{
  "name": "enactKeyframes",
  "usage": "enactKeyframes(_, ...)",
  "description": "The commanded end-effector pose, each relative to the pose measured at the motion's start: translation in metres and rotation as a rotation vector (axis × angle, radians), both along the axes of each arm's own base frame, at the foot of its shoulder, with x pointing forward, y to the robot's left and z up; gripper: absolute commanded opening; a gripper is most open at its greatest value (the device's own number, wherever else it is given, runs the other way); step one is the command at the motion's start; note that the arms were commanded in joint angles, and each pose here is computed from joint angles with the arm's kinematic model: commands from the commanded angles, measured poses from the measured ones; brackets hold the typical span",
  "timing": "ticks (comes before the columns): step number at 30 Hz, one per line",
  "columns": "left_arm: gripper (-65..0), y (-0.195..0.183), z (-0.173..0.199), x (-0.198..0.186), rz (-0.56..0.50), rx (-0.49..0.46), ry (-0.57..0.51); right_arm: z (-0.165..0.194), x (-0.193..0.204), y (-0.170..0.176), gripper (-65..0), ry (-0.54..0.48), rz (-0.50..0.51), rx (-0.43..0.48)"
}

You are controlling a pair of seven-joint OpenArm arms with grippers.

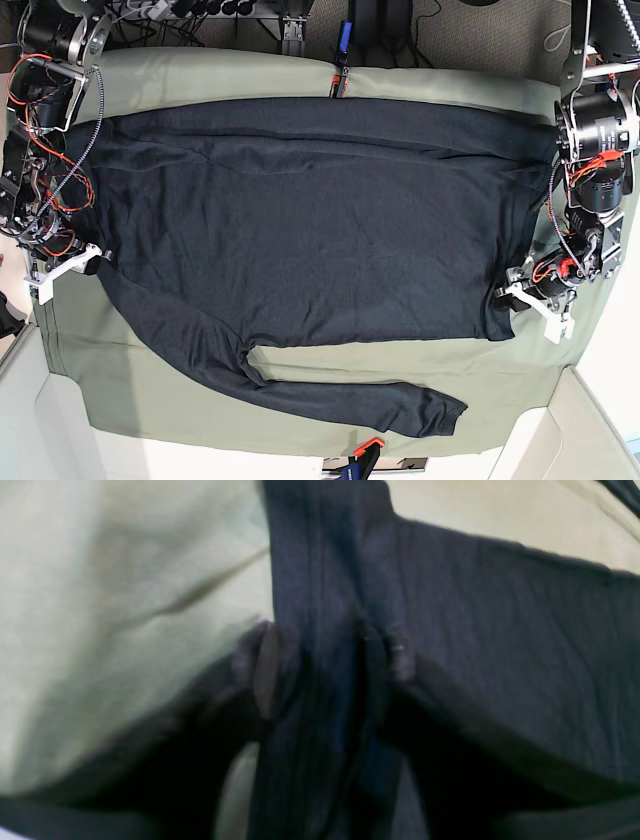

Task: Fold the T-shirt properly
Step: 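Grasp the side seams and fold the shirt body toward the collar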

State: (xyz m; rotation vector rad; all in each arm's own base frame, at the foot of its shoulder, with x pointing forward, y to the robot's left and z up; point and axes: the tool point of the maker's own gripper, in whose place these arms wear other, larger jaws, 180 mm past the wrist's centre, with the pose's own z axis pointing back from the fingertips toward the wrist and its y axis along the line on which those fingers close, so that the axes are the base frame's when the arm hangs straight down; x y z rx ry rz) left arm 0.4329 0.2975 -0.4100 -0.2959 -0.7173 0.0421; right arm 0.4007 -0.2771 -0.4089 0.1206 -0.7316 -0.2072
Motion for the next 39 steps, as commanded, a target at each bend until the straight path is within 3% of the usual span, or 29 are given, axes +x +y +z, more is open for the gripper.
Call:
enactKeyframes(1,-44.6,0.001,0.005,0.002,-0.024,0.015,0.012,0.009,0.005,-0.001,-43.5,-0.013,0.025,-0.006)
enactKeyframes(2,-47.2,0.001,0.005,0.002,-0.024,0.015,0.012,0.009,0.005,0.001,-48.0,-0.014,0.039,-0.005)
enactKeyframes(4,-52.7,0.001,0.006,0.002,-0.03,0.013,0.009,0.008,0.004,0.002,-63.4,-0.014,0.048,-0.005)
enactKeyframes(5,-56.4,-0.001,0.007,0.002,-0.046,0.01,-0.003,0.007,0.003,0.001,-65.0,-0.012,0.047,-0.006)
enactKeyframes(8,-65.0,0.011,0.017,0.009,-0.034,0.045,-0.056,0.008,0.004,0.001,-65.0,-0.011,0.045,-0.006)
enactKeyframes(14,-65.0,0.042,0.065,0.021,-0.064,0.166,-0.132,0.026,0.008,-0.012,-65.0,-0.051,0.043,-0.04)
enactKeyframes(21,-65.0,0.052,0.107,0.012,-0.131,0.251,-0.181,0.065,0.012,-0.028,-65.0,-0.108,0.056,-0.029)
enactKeyframes(29,-65.0,0.03,0.109,-0.025,-0.252,0.271,-0.146,0.073,0.005,-0.036,-65.0,-0.101,0.064,-0.031)
enactKeyframes(33,-65.0,0.02,0.098,-0.048,-0.321,0.313,-0.09,0.066,-0.013,-0.03,-65.0,-0.09,0.1,-0.04)
enactKeyframes(39,-65.0,0.009,0.105,-0.075,-0.422,0.381,-0.094,0.05,-0.05,-0.029,-65.0,-0.047,0.121,-0.08)
